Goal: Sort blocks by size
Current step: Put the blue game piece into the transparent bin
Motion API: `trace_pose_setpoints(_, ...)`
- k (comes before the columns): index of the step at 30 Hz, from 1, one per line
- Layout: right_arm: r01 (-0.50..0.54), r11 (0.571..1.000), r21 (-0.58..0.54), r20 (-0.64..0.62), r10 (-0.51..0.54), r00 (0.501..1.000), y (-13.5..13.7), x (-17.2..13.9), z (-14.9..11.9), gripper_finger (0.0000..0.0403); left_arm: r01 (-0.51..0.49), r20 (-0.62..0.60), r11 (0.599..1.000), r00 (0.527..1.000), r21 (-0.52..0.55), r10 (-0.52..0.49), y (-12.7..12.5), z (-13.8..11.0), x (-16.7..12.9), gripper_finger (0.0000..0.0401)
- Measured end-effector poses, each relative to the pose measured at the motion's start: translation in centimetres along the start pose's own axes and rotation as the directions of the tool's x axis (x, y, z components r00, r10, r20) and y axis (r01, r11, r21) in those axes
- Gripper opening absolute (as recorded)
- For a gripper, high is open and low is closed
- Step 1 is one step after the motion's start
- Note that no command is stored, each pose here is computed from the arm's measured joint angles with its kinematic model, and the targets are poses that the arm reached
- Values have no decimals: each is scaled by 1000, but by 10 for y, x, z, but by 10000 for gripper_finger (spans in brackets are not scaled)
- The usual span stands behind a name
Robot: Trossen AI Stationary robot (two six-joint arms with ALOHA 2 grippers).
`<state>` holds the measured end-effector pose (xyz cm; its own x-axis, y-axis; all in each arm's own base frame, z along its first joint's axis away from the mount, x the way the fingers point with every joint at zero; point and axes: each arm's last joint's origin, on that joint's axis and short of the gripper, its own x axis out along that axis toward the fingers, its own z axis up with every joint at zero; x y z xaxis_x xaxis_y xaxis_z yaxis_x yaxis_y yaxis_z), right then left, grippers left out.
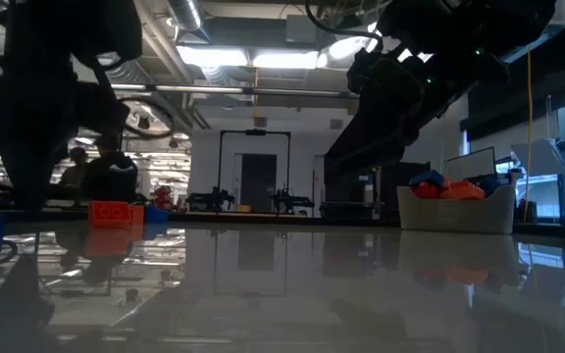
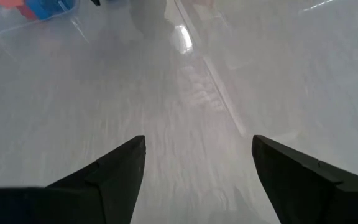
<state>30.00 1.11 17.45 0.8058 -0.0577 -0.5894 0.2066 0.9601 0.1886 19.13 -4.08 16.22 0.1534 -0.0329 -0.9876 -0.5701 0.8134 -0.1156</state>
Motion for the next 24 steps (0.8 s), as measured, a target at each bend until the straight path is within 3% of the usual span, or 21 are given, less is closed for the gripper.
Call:
trace_pose_setpoints(6,0,1000,0,0,0,1000,0,0,0,294,-81,-84,995,994,-57,76,-5,-4,-22,235)
trace_pose_setpoints(12,1,1000,0,-3,-1,1000,0,0,0,294,-170,-179,982,972,-88,152,3,-18,-16,235)
trace_pose_setpoints(24,3,1000,-1,-5,-3,1000,0,0,-1,294,-101,-150,994,984,-47,93,6,-20,0,235)
